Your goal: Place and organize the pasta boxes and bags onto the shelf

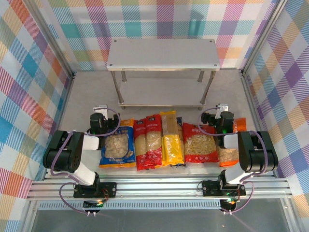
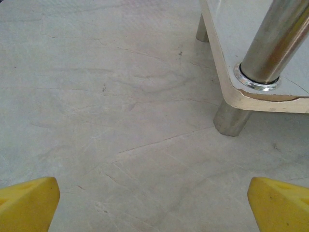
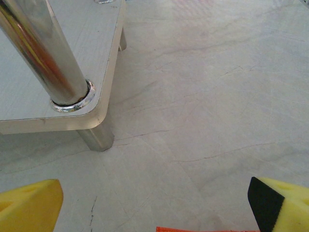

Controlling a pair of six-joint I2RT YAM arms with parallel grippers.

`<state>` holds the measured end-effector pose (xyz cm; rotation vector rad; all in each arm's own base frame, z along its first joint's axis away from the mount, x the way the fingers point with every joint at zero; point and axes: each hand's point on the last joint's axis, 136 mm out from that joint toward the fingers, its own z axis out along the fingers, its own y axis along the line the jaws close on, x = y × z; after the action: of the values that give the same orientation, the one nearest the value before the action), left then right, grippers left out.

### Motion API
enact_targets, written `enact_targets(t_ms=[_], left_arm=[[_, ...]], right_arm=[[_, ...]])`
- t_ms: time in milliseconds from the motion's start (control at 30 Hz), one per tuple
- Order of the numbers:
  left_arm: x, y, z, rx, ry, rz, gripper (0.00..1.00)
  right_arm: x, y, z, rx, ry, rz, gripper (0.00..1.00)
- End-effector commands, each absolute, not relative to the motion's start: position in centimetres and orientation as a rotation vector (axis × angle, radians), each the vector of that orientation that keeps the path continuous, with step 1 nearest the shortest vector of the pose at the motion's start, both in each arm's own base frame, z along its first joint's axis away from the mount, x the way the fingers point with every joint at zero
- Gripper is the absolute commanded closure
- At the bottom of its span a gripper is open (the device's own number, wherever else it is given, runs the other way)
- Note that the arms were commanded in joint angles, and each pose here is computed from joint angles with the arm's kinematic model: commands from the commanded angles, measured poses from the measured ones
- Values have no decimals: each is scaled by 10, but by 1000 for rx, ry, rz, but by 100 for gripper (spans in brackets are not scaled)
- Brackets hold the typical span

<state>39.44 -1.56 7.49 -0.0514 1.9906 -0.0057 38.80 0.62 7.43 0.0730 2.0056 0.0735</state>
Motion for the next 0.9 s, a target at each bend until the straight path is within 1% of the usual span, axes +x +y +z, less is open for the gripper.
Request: enact_targets(t_ms=[0,33,67,133,167,200,267,367,500,600,700,867], left_arm=[[404,-16,84,-55,1993,-39,0],[406,-17,90,-49,2003,-40,0],[410,-19,95,-41,2030,-49,2],[413,-26,106,1,2085,-74,13],[414,-30,114,25,2087,-92,16],[414,-31,124,14,2074,-103,17],[413,-35,151,-24,2013,-165,19],[410,-54,182,-26,1998,-248,21],[398,-81,209,0,1995,-285,23],[384,-99,216,-8,2029,-321,23],[365,-112,214,-34,2074,-338,24],[328,-123,202,-45,2158,-329,24]], right_arm=[[397,10,93,38,1944,79,1],[398,8,93,56,1960,73,1],[399,6,99,64,1973,73,1],[402,3,111,80,2045,63,0],[403,4,123,70,2050,67,3],[404,7,137,56,2021,81,3],[401,15,167,48,1947,139,5],[395,31,194,22,1957,189,8],[374,61,207,-52,2079,288,9],[353,87,214,-75,2127,334,12],[323,119,215,-180,2192,313,12],[275,138,199,-204,2375,266,14]])
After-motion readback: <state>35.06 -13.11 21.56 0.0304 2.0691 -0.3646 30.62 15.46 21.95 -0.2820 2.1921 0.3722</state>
